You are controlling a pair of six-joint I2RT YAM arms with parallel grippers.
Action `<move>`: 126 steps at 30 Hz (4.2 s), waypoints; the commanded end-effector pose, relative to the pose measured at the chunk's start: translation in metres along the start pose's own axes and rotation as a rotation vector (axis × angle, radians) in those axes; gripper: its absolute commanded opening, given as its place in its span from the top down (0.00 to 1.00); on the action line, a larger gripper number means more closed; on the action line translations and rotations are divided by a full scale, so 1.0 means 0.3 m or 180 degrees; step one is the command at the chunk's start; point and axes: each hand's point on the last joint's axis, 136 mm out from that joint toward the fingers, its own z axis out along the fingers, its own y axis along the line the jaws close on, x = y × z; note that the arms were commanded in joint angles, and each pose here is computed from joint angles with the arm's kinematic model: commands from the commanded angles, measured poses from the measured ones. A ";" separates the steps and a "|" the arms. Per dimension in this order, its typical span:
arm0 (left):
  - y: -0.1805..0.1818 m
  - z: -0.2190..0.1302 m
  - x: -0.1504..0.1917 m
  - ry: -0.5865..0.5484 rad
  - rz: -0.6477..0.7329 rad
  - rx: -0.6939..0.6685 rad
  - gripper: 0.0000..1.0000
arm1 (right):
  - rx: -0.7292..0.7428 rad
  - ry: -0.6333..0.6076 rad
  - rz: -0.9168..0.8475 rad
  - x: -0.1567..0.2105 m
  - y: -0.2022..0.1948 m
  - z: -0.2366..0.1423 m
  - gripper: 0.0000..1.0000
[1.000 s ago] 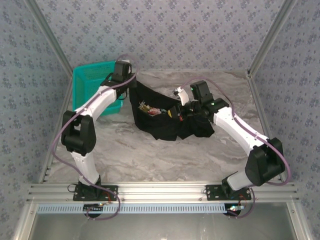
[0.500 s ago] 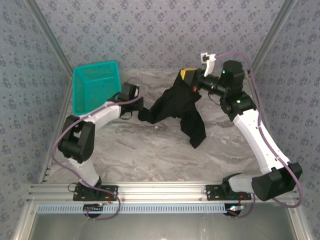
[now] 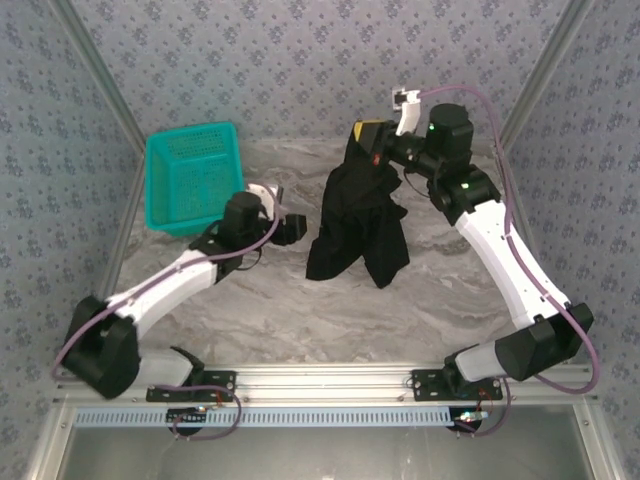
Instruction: Fold the inside-out t-shirt
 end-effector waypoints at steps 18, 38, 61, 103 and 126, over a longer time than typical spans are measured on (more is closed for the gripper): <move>-0.584 0.079 0.192 0.0096 0.1523 0.1879 0.91 | 0.0055 -0.0652 0.0650 -0.146 0.031 -0.012 1.00; -0.484 -0.120 0.251 0.0188 0.1625 0.1707 0.36 | -0.0366 0.0237 -0.0208 -0.194 0.134 -0.130 1.00; -0.150 0.200 0.211 0.1341 0.0329 0.0257 0.19 | 0.1418 0.2513 0.1304 0.989 -0.194 -0.552 1.00; -0.453 0.099 -0.089 0.0264 0.0195 0.1355 1.00 | 0.2148 0.1882 0.0689 0.856 -0.352 -0.584 1.00; -0.407 -0.186 0.039 -0.0378 0.0511 0.1059 1.00 | 0.3125 0.1655 0.0536 0.601 -0.682 -0.598 0.95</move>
